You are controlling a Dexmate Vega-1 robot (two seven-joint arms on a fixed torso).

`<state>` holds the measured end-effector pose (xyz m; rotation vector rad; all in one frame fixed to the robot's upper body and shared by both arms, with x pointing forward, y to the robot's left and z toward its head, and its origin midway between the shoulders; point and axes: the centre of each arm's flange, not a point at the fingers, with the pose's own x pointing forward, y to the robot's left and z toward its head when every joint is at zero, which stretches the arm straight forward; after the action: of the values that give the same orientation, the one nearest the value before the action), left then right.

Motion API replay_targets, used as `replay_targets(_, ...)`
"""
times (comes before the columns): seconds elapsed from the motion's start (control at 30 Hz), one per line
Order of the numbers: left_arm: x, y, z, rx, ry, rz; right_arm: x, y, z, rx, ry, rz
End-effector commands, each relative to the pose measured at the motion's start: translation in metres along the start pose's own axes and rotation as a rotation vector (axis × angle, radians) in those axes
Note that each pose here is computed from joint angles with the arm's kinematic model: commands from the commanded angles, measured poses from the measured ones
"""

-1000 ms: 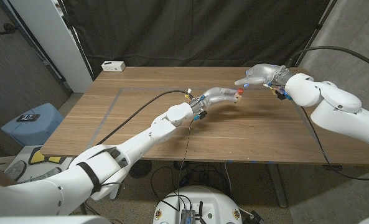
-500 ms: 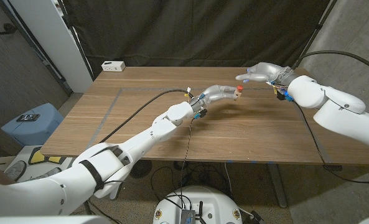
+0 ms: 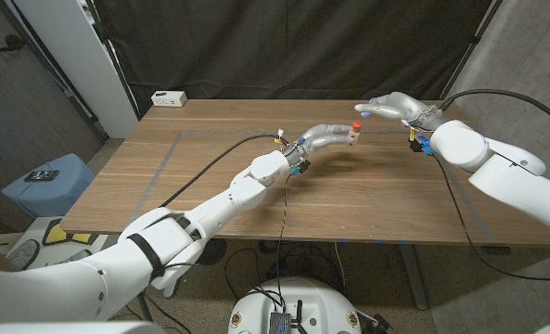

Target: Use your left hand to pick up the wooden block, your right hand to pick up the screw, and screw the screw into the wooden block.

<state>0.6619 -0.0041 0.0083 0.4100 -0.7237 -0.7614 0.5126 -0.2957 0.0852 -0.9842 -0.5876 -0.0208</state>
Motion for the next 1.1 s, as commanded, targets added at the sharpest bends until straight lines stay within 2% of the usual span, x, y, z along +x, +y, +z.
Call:
replay_targets(0.03,0.001,0.002,-0.005,-0.065,-0.005,0.012,-0.005,0.010,-0.016,0.215,-0.026,-0.075)
replay_targets(0.17,0.001,0.002,-0.007,-0.087,-0.003,0.016,-0.006,0.016,-0.020,0.288,-0.035,-0.096)
replay_targets(0.53,0.000,0.003,-0.009,-0.119,0.005,0.006,-0.010,0.027,-0.025,0.400,-0.054,-0.149)
replay_targets(1.1,-0.004,-0.001,-0.010,-0.170,0.023,-0.009,-0.015,0.045,-0.030,0.545,-0.079,-0.158)
